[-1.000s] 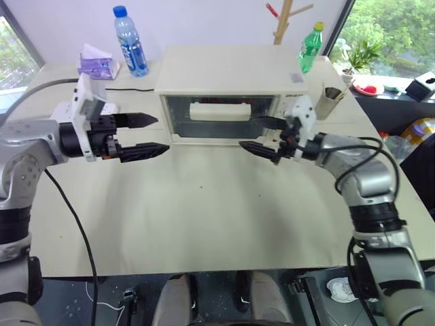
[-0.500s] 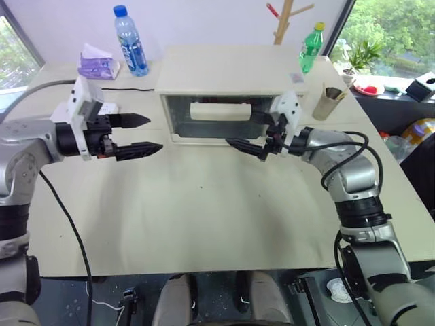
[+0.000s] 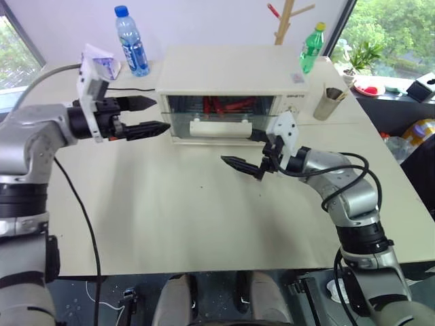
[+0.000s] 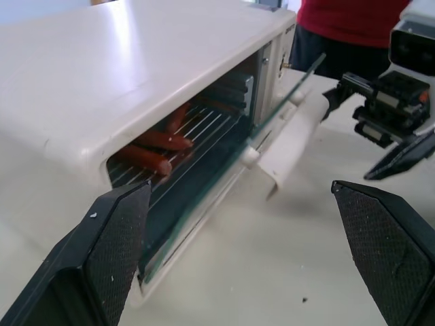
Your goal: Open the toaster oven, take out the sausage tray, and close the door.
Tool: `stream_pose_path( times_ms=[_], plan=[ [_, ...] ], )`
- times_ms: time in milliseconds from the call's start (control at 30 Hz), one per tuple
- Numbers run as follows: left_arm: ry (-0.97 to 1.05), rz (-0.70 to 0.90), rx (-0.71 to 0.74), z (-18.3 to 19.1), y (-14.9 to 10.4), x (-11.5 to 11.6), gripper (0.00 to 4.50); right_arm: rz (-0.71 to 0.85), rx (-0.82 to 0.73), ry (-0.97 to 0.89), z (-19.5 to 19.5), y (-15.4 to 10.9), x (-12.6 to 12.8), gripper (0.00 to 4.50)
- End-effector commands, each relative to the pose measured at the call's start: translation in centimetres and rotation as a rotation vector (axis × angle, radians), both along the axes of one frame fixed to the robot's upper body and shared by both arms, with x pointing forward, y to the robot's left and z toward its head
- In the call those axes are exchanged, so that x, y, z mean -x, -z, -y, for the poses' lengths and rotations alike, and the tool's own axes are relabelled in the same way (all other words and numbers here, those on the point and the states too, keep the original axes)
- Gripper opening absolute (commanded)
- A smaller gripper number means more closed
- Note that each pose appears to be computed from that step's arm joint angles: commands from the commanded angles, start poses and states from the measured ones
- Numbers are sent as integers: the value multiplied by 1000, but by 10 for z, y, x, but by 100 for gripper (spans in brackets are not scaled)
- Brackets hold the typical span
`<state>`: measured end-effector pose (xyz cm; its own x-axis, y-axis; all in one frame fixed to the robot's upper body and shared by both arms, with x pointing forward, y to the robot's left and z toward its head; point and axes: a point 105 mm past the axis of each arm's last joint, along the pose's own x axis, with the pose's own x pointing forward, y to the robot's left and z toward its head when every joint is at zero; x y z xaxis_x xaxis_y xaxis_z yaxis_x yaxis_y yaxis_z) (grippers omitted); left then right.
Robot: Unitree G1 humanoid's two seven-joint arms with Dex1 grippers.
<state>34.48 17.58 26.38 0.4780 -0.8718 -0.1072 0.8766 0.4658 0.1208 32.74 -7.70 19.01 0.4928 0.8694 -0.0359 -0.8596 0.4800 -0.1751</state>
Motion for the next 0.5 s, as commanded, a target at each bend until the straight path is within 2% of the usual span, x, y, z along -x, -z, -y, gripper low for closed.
stream_pose_path(
  times_ms=[33,267,367,500],
  plan=[
    [1,65,-4,4,-18,-6,450,35,-26,-21,-7,-9,9,446],
    [35,77,23,13,-29,-16,450,6,-26,-6,-7,2,17,446],
    [66,84,20,18,-30,-18,365,-9,-25,8,-5,8,19,450],
    [94,89,-17,25,-24,-23,145,-18,-23,20,-4,12,20,450]
  ],
)
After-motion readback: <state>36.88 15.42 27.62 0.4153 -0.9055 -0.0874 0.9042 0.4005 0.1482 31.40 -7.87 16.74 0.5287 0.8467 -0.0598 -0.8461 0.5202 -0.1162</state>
